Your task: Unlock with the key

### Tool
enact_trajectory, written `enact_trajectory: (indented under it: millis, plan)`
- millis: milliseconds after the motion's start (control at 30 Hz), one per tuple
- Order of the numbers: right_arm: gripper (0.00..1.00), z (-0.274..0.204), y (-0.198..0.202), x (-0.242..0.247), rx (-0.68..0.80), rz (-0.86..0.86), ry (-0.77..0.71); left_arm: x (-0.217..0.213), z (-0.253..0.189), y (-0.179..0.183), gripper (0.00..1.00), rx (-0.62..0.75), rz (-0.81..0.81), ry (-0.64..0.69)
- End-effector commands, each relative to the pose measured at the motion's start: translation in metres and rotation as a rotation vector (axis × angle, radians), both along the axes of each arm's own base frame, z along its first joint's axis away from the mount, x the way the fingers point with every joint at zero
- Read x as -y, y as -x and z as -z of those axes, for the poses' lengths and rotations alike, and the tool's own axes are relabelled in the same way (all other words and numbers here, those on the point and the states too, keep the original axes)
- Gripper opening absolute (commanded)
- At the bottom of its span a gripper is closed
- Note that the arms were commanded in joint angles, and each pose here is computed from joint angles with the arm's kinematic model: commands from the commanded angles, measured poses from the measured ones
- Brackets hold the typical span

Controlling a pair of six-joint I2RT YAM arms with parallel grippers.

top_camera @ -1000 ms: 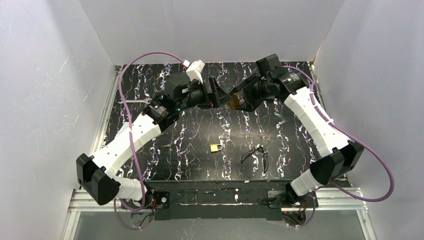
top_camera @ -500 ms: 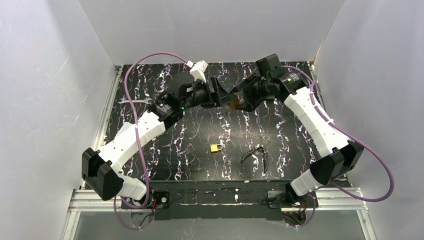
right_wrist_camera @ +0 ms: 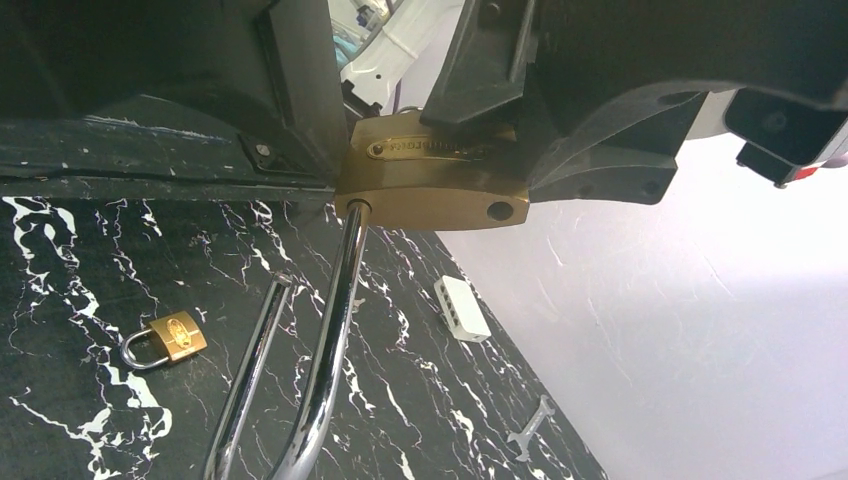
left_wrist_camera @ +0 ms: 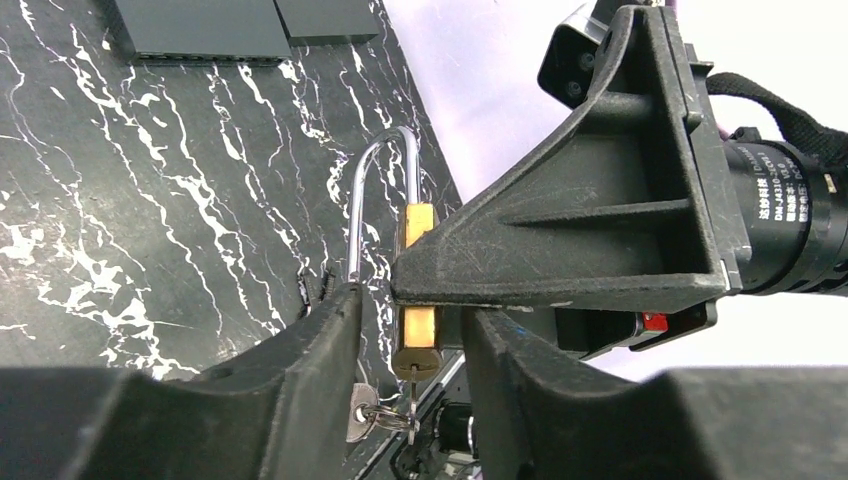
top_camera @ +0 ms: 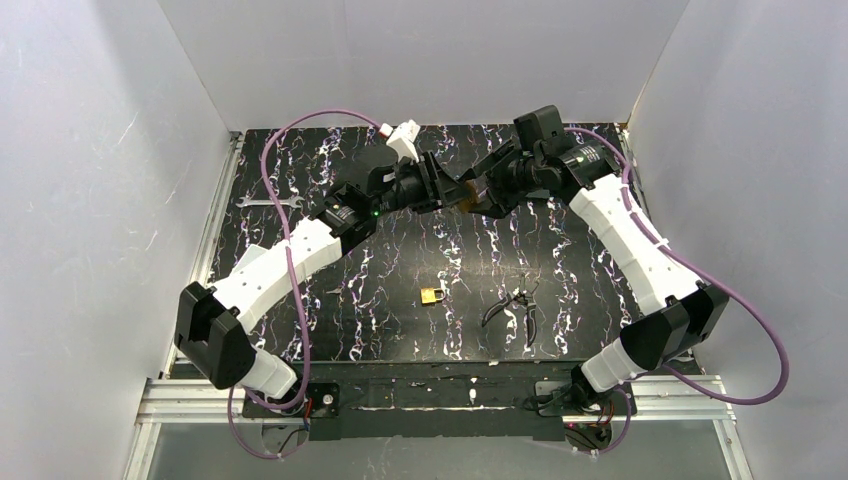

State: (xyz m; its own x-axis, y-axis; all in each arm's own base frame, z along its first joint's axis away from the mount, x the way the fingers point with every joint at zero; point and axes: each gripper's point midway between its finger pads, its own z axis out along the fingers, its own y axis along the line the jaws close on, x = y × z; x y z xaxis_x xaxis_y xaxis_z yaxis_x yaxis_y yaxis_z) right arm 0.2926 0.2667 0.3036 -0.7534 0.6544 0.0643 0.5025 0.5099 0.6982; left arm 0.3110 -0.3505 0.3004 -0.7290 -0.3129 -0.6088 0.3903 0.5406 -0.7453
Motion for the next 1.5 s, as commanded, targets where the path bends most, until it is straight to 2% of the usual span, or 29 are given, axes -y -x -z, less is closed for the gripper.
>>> enact_trajectory:
  millis: [0, 67, 167, 400, 433, 467, 600, 633, 767, 833, 1033, 1267, 1467]
  plan:
    - [0.01, -0.051, 0.004, -0.005, 0.133, -0.013, -0.117, 0.002, -0.006, -0.005, 0.32, 0.006, -0.030, 0.032]
    - [0.01, -0.054, 0.003, -0.006, 0.144, -0.014, -0.128, 0.004, -0.008, -0.006, 0.22, 0.010, -0.033, 0.033]
    - [0.01, -0.060, 0.002, -0.006, 0.166, -0.016, -0.140, 0.004, -0.010, -0.007, 0.01, 0.018, -0.039, 0.030]
    - [0.02, -0.065, -0.002, 0.001, 0.258, 0.010, -0.135, 0.000, -0.023, -0.003, 0.00, 0.047, -0.034, 0.031]
    - [0.10, -0.067, -0.004, 0.003, 0.288, 0.016, -0.130, -0.001, -0.025, -0.001, 0.00, 0.053, -0.029, 0.031]
    - [0.23, -0.068, -0.005, 0.005, 0.318, 0.017, -0.125, -0.002, -0.027, 0.000, 0.00, 0.058, -0.028, 0.032]
    - [0.88, -0.084, -0.007, 0.011, 0.492, -0.018, -0.124, -0.008, -0.032, 0.006, 0.00, 0.071, -0.030, 0.035]
    - [0.96, -0.086, -0.007, 0.014, 0.527, -0.022, -0.109, -0.010, -0.034, 0.008, 0.00, 0.077, -0.031, 0.036]
    - [0.98, -0.093, -0.010, 0.033, 0.658, -0.030, 0.007, -0.019, -0.041, 0.017, 0.00, 0.108, -0.024, 0.032]
    - [0.98, -0.086, -0.012, 0.046, 0.677, -0.015, 0.091, -0.024, -0.042, 0.022, 0.00, 0.120, -0.022, 0.031]
    - [0.98, -0.030, -0.008, 0.087, 0.540, -0.001, 0.369, -0.040, -0.018, 0.018, 0.00, 0.067, -0.080, 0.047]
    - [0.97, -0.002, 0.004, 0.097, 0.493, -0.041, 0.432, -0.039, 0.032, 0.009, 0.00, -0.024, -0.062, -0.005]
    - [0.97, 0.007, 0.008, 0.112, 0.482, -0.019, 0.493, -0.043, 0.079, -0.011, 0.00, -0.168, -0.117, 0.036]
